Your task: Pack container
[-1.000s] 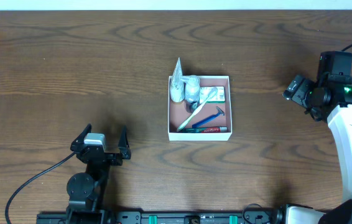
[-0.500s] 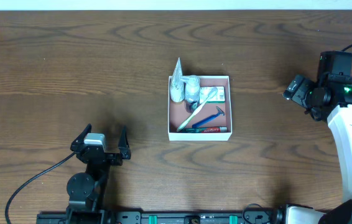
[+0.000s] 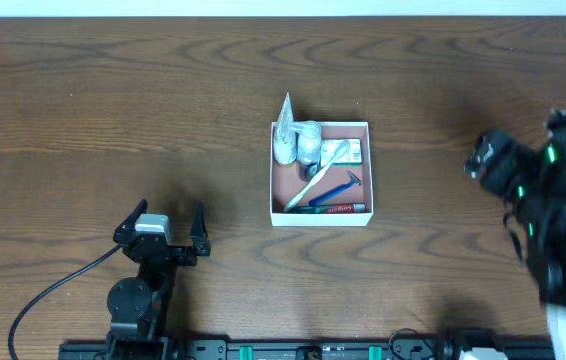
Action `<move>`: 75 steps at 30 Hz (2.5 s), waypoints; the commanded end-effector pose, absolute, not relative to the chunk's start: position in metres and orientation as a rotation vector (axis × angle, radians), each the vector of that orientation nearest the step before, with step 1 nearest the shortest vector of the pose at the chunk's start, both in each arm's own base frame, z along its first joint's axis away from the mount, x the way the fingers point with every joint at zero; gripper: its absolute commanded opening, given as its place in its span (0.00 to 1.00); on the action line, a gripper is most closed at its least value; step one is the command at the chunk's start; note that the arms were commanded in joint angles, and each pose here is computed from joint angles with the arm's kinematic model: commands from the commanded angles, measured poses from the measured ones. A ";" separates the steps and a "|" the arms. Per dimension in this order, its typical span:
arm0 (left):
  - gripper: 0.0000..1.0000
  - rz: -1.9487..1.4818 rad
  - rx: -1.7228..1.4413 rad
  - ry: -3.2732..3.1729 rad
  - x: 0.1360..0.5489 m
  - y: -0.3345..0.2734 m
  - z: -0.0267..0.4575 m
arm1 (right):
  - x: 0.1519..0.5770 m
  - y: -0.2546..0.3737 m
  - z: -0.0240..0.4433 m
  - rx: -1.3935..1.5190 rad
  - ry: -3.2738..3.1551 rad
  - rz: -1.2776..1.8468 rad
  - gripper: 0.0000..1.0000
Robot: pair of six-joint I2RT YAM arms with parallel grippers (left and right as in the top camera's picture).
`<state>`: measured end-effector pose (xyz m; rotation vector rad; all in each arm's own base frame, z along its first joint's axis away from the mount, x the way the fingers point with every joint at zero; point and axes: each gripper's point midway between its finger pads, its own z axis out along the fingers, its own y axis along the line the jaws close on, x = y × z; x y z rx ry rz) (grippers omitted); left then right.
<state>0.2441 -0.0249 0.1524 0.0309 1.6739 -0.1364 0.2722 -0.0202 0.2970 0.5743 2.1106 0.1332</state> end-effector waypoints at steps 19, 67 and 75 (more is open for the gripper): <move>0.98 -0.138 0.046 1.721 0.243 -0.026 0.138 | 0.261 0.022 0.242 0.203 1.567 0.373 0.99; 0.98 -0.138 0.046 1.721 0.243 -0.026 0.138 | 0.246 0.017 0.158 -0.042 1.641 0.087 0.99; 0.98 -0.138 0.046 1.721 0.243 -0.026 0.138 | 0.246 0.017 0.158 -0.042 1.641 0.087 0.99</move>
